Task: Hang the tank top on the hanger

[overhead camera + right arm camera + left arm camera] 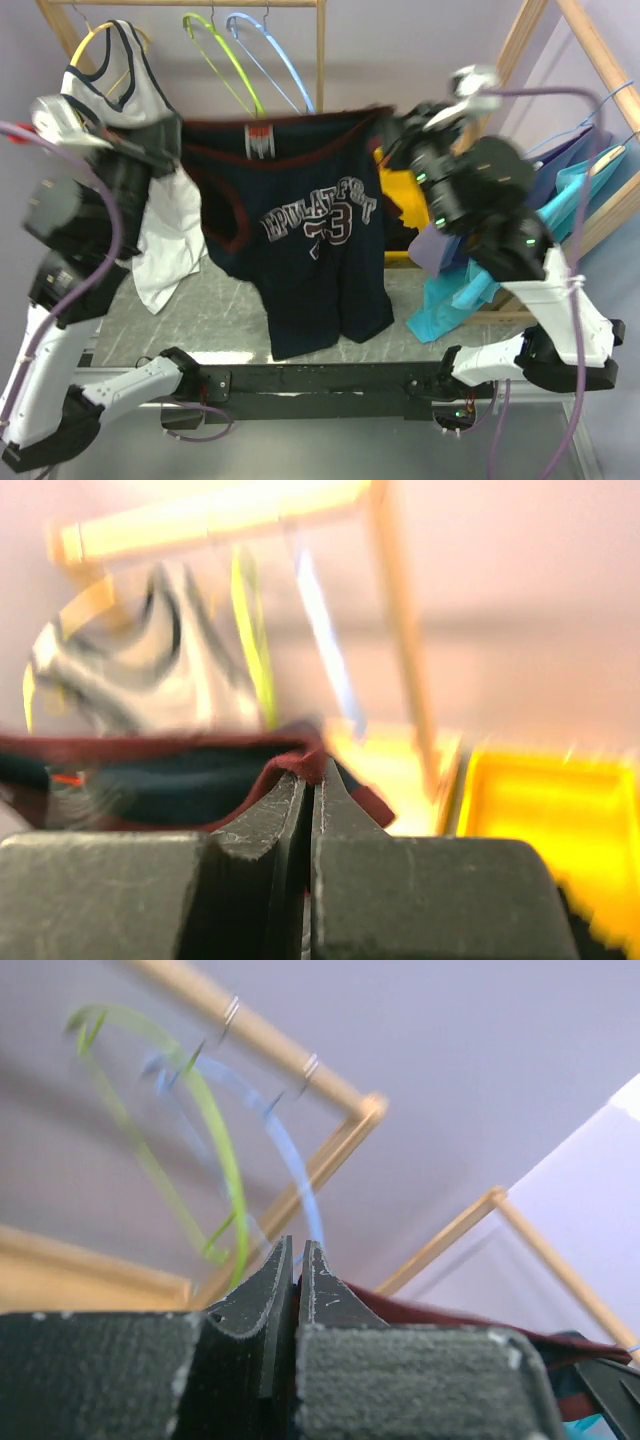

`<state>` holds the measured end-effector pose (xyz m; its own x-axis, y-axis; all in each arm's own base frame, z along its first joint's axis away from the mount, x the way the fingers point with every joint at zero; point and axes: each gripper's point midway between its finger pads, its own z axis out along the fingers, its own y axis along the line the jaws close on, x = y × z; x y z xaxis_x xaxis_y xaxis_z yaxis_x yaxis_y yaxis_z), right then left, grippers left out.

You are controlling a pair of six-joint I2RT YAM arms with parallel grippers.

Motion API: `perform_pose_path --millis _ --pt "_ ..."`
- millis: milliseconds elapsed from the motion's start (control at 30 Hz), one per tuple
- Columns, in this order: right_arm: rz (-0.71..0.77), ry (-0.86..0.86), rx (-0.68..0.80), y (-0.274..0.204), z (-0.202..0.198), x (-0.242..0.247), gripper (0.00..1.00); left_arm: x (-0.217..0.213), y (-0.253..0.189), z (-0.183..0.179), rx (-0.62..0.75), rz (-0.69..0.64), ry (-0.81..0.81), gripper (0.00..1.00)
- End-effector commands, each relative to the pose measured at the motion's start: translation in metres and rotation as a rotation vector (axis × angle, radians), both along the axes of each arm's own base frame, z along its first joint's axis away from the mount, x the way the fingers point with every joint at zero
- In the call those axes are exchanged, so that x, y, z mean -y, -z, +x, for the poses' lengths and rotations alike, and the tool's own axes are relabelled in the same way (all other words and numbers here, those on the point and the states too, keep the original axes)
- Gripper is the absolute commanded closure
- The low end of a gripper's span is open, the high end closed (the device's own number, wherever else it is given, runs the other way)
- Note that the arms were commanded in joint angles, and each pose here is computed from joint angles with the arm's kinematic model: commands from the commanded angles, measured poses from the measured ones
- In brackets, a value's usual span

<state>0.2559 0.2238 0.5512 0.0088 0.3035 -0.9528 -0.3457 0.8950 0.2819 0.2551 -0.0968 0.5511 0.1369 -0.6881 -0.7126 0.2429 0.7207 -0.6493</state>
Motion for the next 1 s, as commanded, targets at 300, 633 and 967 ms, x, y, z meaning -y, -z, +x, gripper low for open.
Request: perform_pose_path --millis 300,633,967 --pt "-0.067 0.118 0.191 -0.083 0.031 0.029 1.00 0.013 -0.116 0.013 0.181 0.240 -0.024 0.99" --pt "0.073 -0.110 -0.246 0.214 -0.009 0.001 1.00 0.068 0.131 0.009 -0.182 0.195 0.296 0.99" --pt "0.041 -0.271 -0.588 0.427 -0.060 -0.034 0.54 0.072 0.354 -0.016 -0.550 0.156 0.371 0.70"
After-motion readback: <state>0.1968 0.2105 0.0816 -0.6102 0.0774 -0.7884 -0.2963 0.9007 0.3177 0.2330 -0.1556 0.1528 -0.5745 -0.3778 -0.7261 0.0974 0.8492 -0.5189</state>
